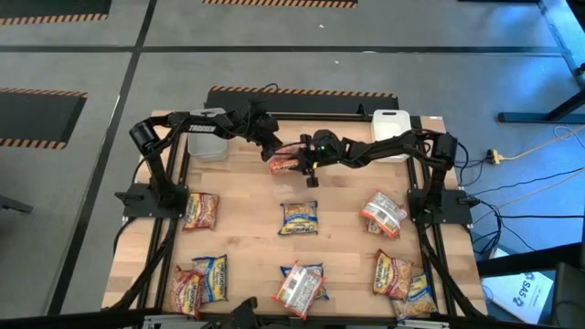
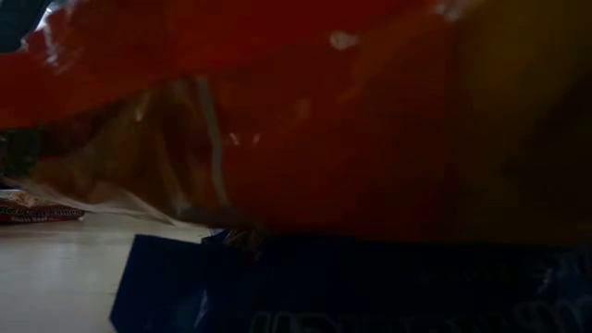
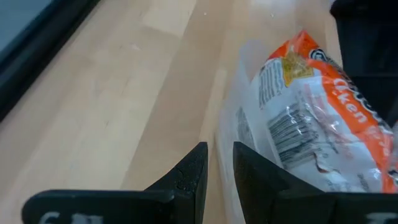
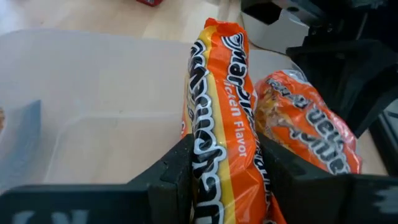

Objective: Sort Maruchan noodles
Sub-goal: Adjust the orange noodle on the transparent bin, then adjust the transparent bin, then put the top orange noodle into the transparent bin

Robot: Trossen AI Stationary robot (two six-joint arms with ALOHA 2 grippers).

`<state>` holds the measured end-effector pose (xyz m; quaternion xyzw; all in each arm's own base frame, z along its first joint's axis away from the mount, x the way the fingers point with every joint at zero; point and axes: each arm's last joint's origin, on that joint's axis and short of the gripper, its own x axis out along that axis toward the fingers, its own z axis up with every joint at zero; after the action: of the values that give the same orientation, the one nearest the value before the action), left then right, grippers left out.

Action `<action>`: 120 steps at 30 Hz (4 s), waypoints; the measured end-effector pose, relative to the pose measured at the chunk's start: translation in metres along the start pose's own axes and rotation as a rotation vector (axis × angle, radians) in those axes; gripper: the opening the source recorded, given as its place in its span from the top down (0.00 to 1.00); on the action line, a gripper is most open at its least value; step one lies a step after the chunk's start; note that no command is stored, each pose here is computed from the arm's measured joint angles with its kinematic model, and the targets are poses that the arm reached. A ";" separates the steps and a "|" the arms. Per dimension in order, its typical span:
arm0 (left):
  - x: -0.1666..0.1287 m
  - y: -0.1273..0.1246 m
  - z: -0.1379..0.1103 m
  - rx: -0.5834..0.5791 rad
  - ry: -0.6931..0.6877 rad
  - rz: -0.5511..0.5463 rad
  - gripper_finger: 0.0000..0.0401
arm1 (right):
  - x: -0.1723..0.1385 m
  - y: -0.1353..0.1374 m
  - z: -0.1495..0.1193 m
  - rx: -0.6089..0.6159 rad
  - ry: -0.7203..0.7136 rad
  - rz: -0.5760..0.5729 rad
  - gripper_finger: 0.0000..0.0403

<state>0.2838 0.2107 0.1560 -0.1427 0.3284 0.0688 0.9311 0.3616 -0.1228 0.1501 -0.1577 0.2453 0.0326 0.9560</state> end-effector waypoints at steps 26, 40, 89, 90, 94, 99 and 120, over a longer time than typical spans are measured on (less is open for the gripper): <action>0.007 -0.014 0.002 0.055 0.013 0.015 0.82 | -0.008 -0.032 -0.003 0.158 0.040 0.021 0.40; -0.005 -0.016 0.011 0.066 -0.013 0.129 0.82 | -0.025 -0.034 0.015 0.148 -0.005 0.036 0.40; 0.007 -0.075 -0.038 -0.242 -0.044 0.435 0.82 | -0.064 0.014 -0.030 0.351 0.327 -0.089 0.40; 0.005 -0.070 -0.037 -0.240 -0.046 0.447 0.82 | -0.062 0.013 -0.031 0.348 0.322 -0.099 0.40; -0.001 -0.051 -0.035 -0.258 -0.065 0.433 0.82 | -0.053 0.010 -0.036 0.331 0.321 -0.149 0.40; -0.005 -0.039 -0.033 -0.281 -0.088 0.425 0.82 | -0.051 -0.011 -0.043 0.352 0.345 -0.240 0.40; -0.034 -0.070 -0.020 -0.169 -0.067 0.311 0.82 | -0.103 -0.016 0.006 0.392 0.281 -0.182 0.40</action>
<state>0.2614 0.1370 0.1784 -0.1654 0.3083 0.2441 0.9044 0.2763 -0.1348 0.2095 0.0062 0.3622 -0.1242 0.9238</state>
